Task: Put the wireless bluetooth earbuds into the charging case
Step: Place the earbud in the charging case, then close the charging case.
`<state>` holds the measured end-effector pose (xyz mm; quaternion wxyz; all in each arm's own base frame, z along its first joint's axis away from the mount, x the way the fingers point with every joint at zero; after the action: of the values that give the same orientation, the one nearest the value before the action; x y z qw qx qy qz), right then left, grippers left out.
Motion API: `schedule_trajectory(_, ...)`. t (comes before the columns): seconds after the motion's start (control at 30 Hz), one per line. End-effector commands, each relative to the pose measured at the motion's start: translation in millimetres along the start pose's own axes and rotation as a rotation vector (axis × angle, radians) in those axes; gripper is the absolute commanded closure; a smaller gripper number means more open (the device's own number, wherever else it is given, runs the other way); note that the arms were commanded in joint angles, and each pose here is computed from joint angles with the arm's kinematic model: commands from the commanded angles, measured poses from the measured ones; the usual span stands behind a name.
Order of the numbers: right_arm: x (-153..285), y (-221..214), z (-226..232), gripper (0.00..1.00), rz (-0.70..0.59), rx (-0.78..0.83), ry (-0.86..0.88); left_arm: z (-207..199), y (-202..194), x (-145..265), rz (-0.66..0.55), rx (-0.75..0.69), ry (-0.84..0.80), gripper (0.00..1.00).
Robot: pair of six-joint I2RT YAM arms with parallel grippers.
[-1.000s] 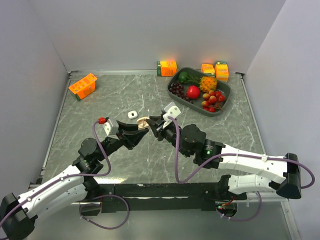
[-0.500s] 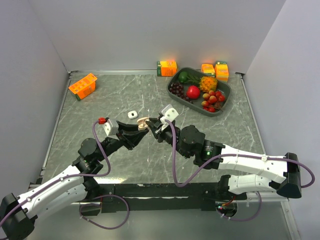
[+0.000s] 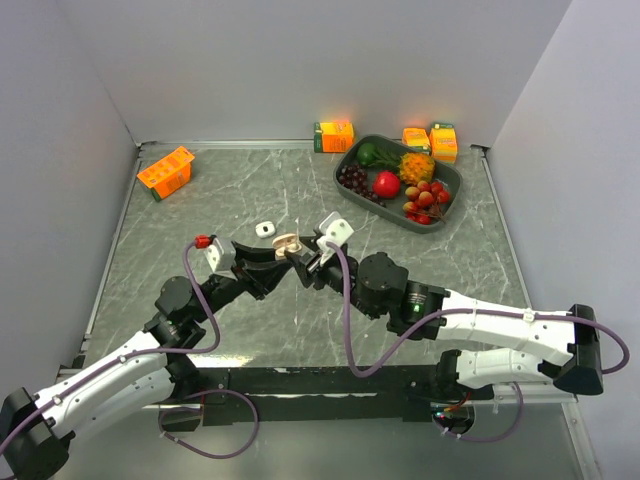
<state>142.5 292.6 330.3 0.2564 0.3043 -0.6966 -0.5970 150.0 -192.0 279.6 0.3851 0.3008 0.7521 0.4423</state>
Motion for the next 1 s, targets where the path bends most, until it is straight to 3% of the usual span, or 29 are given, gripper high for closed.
schedule_trajectory(0.0, 13, 43, -7, 0.43, -0.131, -0.085, 0.004, -6, 15, -1, -0.071, -0.006, -0.031, 0.99)
schedule_trajectory(0.2, 32, 69, -33, 0.34, -0.196, -0.175, -0.093, -6, 14, 1, -0.071, -0.011, -0.031, 0.99)
schedule_trajectory(0.27, 31, 75, -50, 0.35, -0.147, -0.204, -0.144, -7, 12, 1, -0.059, -0.018, -0.043, 0.99)
schedule_trajectory(0.37, 20, 77, -71, 0.53, -0.015, -0.235, -0.152, -11, 7, 1, -0.027, -0.032, -0.096, 0.99)
schedule_trajectory(0.4, 11, 71, -66, 0.64, 0.039, -0.23, -0.092, -11, 4, 1, -0.009, -0.034, -0.108, 0.99)
schedule_trajectory(0.5, -5, 70, -72, 0.74, 0.144, -0.197, -0.059, -14, -3, 0, 0.046, -0.049, -0.153, 0.99)
schedule_trajectory(0.53, -7, 83, -70, 0.75, 0.138, -0.198, -0.004, -14, -5, 0, 0.059, -0.051, -0.158, 0.99)
schedule_trajectory(0.67, -32, 52, -55, 0.75, 0.36, -0.183, 0.103, -9, -11, 0, 0.097, -0.081, -0.137, 0.99)
schedule_trajectory(0.97, -50, 13, -35, 0.79, 0.52, -0.233, 0.188, -8, -6, 2, 0.091, -0.104, -0.117, 0.99)
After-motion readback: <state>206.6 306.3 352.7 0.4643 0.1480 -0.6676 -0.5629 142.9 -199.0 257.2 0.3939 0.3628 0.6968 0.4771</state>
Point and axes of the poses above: each gripper's point midway between its finger pads, its own x axis back along the fingers, its own z axis along the line the jaws close on, y = z × x, the point moved 7 cm from there along x, back along the fingers, and after that the axes turned 7 degrees about x, right-handed, at the moved point
